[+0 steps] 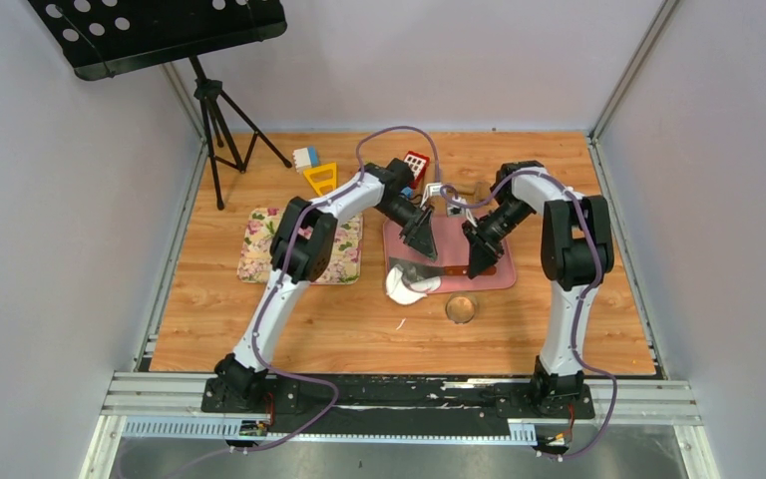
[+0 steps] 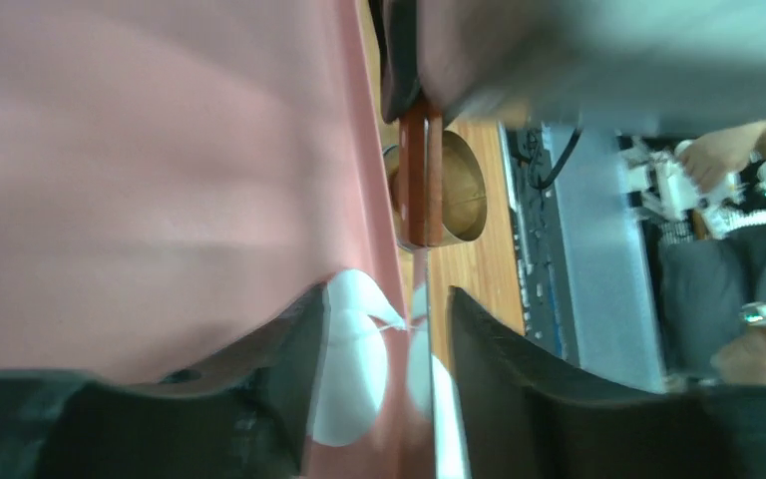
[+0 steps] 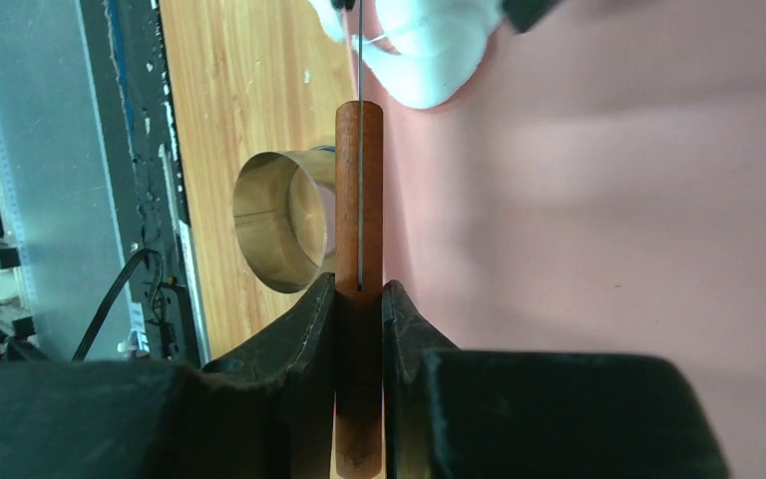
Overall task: Roll out the dumpling wrappers from the dough
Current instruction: Remove the dumpling wrapper from the work surface.
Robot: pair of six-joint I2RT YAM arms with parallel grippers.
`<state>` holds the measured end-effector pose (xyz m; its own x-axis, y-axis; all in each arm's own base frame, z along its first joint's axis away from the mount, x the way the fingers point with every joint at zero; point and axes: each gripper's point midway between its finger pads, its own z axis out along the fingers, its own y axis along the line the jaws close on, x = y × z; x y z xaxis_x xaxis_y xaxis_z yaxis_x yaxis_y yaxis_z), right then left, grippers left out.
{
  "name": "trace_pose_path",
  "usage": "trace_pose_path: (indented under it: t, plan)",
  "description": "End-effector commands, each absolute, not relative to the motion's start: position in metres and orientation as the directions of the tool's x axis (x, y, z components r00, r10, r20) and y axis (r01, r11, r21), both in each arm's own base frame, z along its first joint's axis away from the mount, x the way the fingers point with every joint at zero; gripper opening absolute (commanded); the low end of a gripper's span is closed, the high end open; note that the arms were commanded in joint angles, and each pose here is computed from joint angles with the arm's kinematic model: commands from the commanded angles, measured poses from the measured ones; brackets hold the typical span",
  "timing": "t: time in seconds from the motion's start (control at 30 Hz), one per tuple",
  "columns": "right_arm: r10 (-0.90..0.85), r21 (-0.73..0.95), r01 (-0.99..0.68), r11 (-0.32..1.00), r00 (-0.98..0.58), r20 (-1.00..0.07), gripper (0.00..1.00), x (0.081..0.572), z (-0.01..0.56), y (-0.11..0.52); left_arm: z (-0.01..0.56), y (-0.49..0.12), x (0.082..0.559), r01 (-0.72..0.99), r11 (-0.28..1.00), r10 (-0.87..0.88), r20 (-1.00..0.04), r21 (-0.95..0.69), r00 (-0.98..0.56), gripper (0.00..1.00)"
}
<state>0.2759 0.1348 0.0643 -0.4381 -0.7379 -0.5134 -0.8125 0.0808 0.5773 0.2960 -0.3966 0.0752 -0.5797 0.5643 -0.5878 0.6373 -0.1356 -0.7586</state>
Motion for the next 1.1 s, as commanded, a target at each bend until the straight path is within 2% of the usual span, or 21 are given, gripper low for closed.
trace_pose_path:
  t: [0.0,0.03,0.13,0.2,0.4,0.6,0.83,0.93,1.07]
  plan:
    - [-0.754,0.596,-0.803,-0.004,-0.39,-0.529,0.0,0.246,0.086,0.139,0.152,-0.401,0.328,0.759,-0.167,0.442,-0.736,-0.629,-0.513,0.68]
    - [-0.752,0.593,-0.805,-0.005,-0.388,-0.533,0.0,0.244,0.088,0.139,0.16,-0.399,0.333,0.77,-0.157,0.424,-0.747,-0.618,-0.513,0.78]
    - [-0.744,0.58,-0.814,-0.012,-0.381,-0.549,0.0,0.24,0.094,0.14,0.183,-0.391,0.344,0.793,-0.128,0.371,-0.771,-0.595,-0.518,0.94]
    - [-0.738,0.567,-0.823,-0.016,-0.373,-0.562,0.0,0.238,0.099,0.141,0.197,-0.383,0.351,0.81,-0.107,0.338,-0.787,-0.576,-0.516,0.99]
    - [-0.753,0.535,-0.844,-0.036,-0.329,-0.57,0.0,0.229,0.107,0.14,0.195,-0.354,0.358,0.836,-0.004,0.348,-0.785,-0.548,-0.513,1.0]
    - [-0.798,0.505,-0.863,-0.008,-0.299,-0.524,0.0,0.222,0.096,0.136,0.155,-0.319,0.361,0.845,0.234,0.452,-0.716,-0.481,-0.533,1.0]
    - [-0.821,0.429,-0.903,-0.02,-0.23,-0.522,0.0,0.211,0.099,0.149,0.125,-0.29,0.356,0.84,0.351,0.493,-0.68,-0.415,-0.542,1.0]
    - [-0.809,0.353,-0.935,0.031,-0.231,-0.541,0.0,0.228,0.113,0.152,0.109,-0.28,0.365,0.815,0.44,0.503,-0.648,-0.378,-0.572,1.0]
    - [-0.801,0.248,-0.959,0.139,-0.256,-0.542,0.0,0.252,0.132,0.148,0.096,-0.274,0.369,0.8,0.485,0.513,-0.627,-0.353,-0.587,1.0]
